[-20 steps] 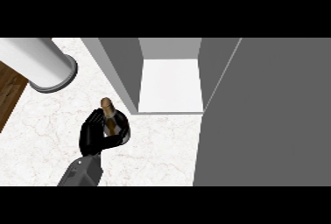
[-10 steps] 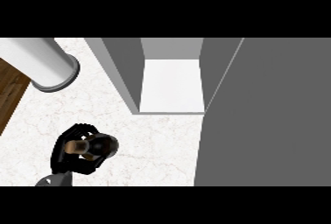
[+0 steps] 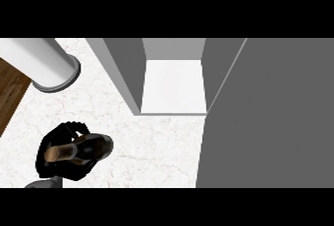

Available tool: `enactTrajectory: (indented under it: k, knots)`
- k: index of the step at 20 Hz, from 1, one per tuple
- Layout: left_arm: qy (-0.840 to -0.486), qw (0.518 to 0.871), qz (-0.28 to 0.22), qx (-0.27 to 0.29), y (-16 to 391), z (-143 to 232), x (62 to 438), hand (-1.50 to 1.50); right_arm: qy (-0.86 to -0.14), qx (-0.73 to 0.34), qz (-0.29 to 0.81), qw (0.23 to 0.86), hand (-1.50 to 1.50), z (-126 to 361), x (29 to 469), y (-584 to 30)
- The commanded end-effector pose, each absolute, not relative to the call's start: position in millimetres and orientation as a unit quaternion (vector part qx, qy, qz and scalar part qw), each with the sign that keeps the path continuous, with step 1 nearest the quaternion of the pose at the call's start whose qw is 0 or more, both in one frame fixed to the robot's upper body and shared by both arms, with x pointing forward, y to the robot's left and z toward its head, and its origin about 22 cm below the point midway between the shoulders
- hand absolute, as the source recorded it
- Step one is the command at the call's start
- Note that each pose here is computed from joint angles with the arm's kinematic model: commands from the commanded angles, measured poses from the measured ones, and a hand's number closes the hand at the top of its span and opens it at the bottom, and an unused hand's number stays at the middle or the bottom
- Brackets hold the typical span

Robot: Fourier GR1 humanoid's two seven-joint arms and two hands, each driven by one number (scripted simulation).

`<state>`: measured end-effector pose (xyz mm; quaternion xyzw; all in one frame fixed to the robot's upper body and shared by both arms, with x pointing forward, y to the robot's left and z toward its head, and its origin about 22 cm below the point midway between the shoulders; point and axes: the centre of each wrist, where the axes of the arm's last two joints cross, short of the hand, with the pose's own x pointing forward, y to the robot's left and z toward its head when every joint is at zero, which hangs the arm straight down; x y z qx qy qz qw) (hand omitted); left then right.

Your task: Pick up the wine, place it into the cabinet and close the cabinet

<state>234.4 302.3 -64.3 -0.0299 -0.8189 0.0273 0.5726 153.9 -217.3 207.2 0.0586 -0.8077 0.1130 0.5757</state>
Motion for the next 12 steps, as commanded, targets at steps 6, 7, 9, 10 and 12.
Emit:
enactTrajectory:
  k: [6, 7, 9, 10, 12]
  knots:
    - [-0.818, 0.565, 0.022, -0.108, 266, 20, 231, 1.5, -0.815, 0.099, 0.112, 0.56, -1.5, 210, 143, -212]
    - [-0.817, 0.566, 0.026, -0.108, 254, 5, 223, 1.5, -0.816, 0.085, 0.119, 0.559, -1.5, 217, 128, -219]
    - [-0.819, 0.567, 0.007, -0.093, 259, 38, 238, 1.5, -0.817, 0.094, 0.116, 0.557, -1.5, 226, 126, -219]
    - [-0.814, 0.572, 0.009, -0.099, 251, 46, 228, 1.5, -0.819, 0.091, 0.105, 0.557, -1.5, 219, 143, -225]
    - [-0.817, 0.567, -0.001, -0.104, 233, 51, 221, 1.5, -0.813, 0.093, 0.111, 0.565, -1.5, 213, 131, -223]
